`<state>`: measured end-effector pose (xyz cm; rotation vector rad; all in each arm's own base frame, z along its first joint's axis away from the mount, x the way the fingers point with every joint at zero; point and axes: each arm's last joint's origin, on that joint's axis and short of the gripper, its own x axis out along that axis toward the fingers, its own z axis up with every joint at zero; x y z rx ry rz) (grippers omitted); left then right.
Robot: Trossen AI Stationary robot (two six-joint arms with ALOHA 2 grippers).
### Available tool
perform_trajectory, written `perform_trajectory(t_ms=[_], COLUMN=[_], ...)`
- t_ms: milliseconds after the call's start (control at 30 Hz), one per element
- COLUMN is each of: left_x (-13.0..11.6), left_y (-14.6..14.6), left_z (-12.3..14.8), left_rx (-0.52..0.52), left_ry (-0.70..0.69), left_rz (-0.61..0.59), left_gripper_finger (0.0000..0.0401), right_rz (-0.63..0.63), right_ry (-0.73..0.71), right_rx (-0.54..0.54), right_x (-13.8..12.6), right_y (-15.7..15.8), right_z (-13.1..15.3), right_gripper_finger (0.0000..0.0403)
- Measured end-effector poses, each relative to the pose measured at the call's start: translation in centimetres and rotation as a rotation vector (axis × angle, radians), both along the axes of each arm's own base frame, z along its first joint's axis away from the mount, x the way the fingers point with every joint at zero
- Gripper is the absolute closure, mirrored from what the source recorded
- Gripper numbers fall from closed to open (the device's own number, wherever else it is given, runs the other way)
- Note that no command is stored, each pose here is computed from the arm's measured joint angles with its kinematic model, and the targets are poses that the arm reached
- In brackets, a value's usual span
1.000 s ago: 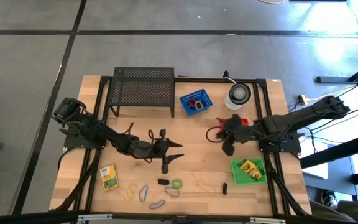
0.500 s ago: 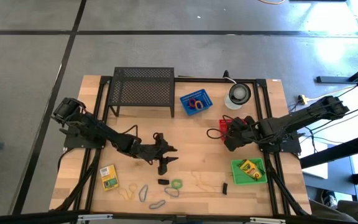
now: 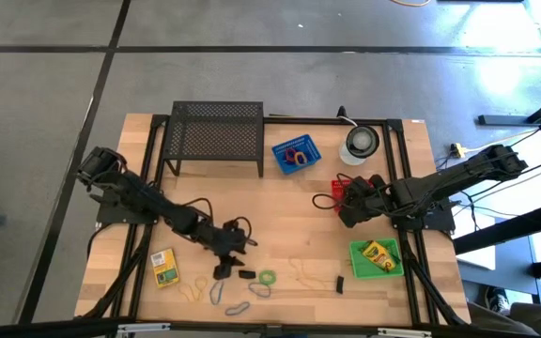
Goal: Pick & Place Office Desk Supplies
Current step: Put the black arm band into the red bin
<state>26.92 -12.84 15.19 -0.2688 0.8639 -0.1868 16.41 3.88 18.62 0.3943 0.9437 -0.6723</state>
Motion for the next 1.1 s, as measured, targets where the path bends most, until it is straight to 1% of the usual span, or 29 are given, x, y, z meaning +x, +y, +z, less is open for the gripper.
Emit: perform_trajectory(t_ms=[67, 167, 333, 433, 533, 633, 767, 933, 1033, 1100], left_x=[-0.3, -0.5, -0.5, -0.2, 0.4, 0.8, 1.0, 1.1, 1.1, 0.9], left_y=[-0.6, -1.1, -1.3, -1.5, -1.9, -2.3, -2.4, -2.4, -2.6, -2.8], left_z=[0.0, -0.1, -0.1, -0.7, -1.5, -2.6, -3.9, -4.3, -4.4, -4.4], left_rx=[0.012, 0.023, 0.067, 0.041, -0.016, -0.031, 0.038, 0.089, 0.11, 0.13], left_ry=[-0.005, -0.017, -0.04, -0.039, -0.045, -0.044, -0.041, -0.067, -0.073, -0.076], left_rz=[-0.031, -0.041, 0.008, 0.026, 0.013, -0.01, -0.069, -0.129, -0.156, -0.184], left_gripper_finger=[0.023, 0.023, 0.0226, 0.0213, 0.0197, 0.0182, 0.0174, 0.0174, 0.0185, 0.0203], right_rz=[-0.002, -0.001, -0.001, -0.001, -0.001, -0.001, 0.0, 0.0, 0.001, 0.0], right_ry=[-0.002, -0.005, -0.009, -0.023, -0.033, -0.034, -0.036, -0.039, -0.038, -0.039], right_rx=[-0.003, -0.003, -0.001, 0.003, 0.006, 0.007, 0.007, 0.008, 0.008, 0.005], right_x=[0.0, 0.0, 0.1, 0.2, 0.3, 0.3, 0.3, 0.3, 0.3, 0.3], right_y=[0.0, 0.0, 0.0, 0.0, 0.1, 0.1, 0.1, 0.1, 0.1, 0.1], right_z=[0.0, 0.0, 0.0, 0.1, 0.1, 0.1, 0.1, 0.1, 0.1, 0.1], right_gripper_finger=[0.022, 0.0186, 0.0146, 0.0132, 0.0124, 0.0122, 0.0122, 0.0122, 0.0122, 0.0122])
